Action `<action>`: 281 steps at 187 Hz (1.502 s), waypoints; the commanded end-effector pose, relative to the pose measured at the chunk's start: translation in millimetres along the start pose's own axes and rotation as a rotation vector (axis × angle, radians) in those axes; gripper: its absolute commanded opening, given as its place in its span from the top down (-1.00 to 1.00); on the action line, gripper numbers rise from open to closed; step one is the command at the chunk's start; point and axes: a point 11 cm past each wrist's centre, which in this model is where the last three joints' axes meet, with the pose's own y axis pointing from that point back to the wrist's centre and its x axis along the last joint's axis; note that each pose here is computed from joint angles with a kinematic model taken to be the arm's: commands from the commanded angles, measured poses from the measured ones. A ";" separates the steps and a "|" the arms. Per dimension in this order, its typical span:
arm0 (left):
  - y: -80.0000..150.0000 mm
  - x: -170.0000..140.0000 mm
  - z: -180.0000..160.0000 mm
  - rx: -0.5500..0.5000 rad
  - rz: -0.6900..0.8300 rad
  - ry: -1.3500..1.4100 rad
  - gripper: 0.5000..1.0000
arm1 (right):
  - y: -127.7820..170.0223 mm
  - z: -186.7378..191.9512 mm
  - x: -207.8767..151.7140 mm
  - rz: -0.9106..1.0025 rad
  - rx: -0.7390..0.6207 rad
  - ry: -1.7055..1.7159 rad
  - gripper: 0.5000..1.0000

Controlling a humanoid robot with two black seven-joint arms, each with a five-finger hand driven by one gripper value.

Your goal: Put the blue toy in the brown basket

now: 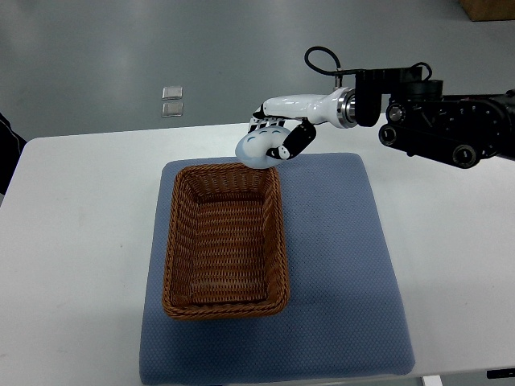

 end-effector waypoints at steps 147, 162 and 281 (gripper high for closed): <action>0.0 -0.1 0.0 0.000 -0.001 0.000 -1.00 | -30.7 -15.4 -75.3 -0.083 0.057 -0.091 -0.41; 0.0 -0.1 0.0 0.000 -0.001 0.000 -1.00 | -30.0 -14.9 -73.2 -0.078 0.057 -0.093 -0.44; 0.0 -0.1 0.0 0.000 -0.001 0.000 -1.00 | 19.4 65.4 18.3 0.330 -0.001 -0.625 -0.61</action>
